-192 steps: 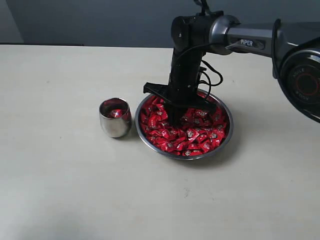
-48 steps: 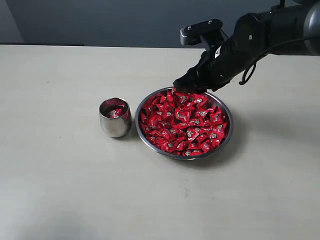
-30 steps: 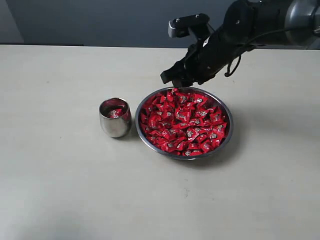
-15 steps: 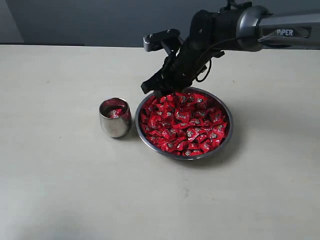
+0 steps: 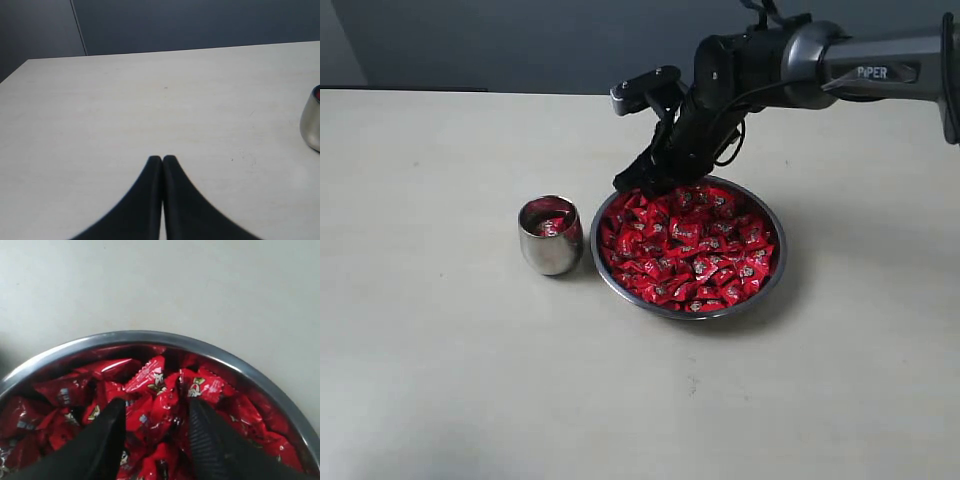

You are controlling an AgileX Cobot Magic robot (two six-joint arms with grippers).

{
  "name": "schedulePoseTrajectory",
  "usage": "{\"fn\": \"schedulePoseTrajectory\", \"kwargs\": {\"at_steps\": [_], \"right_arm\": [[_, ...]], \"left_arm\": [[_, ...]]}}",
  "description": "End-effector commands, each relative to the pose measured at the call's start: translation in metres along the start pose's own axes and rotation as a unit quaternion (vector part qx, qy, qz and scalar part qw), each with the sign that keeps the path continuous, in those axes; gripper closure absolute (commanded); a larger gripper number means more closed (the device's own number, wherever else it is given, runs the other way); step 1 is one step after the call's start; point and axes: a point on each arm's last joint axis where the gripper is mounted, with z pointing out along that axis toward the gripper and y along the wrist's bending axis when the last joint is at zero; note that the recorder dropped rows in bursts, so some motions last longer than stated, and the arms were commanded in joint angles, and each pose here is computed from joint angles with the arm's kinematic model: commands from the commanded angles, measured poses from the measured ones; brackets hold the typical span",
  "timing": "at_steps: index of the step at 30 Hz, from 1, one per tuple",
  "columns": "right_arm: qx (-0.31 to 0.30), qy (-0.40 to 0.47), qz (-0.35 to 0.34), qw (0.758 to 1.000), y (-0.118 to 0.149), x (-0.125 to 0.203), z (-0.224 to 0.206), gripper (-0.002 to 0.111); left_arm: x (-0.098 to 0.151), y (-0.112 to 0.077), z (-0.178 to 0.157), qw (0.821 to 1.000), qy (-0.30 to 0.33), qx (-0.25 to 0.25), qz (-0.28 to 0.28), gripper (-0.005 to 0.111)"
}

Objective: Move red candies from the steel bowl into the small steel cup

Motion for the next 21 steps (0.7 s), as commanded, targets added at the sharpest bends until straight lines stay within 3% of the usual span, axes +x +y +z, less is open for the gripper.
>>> {"fn": "schedulePoseTrajectory", "kwargs": {"at_steps": [1, 9, 12, 17, 21], "right_arm": [[0.003, 0.004, -0.002, 1.0, -0.002, 0.001, 0.007, 0.068], [0.002, 0.013, 0.0, 1.0, -0.003, 0.005, 0.017, 0.068], [0.002, 0.011, 0.0, 1.0, -0.003, 0.005, 0.017, 0.077], [0.003, 0.009, 0.0, 1.0, -0.003, 0.005, 0.017, 0.106], [0.001, 0.015, 0.0, 1.0, -0.002, 0.006, 0.017, 0.109]], "left_arm": [[0.0, 0.0, 0.0, 1.0, -0.006, -0.001, 0.0, 0.106], [0.0, 0.0, 0.0, 1.0, -0.006, -0.001, 0.0, 0.106], [0.0, 0.0, 0.0, 1.0, -0.006, -0.001, 0.0, 0.106], [0.0, 0.0, 0.0, 1.0, -0.006, -0.001, 0.0, 0.106], [0.0, 0.0, 0.0, 1.0, -0.006, -0.001, 0.0, 0.106]]}}
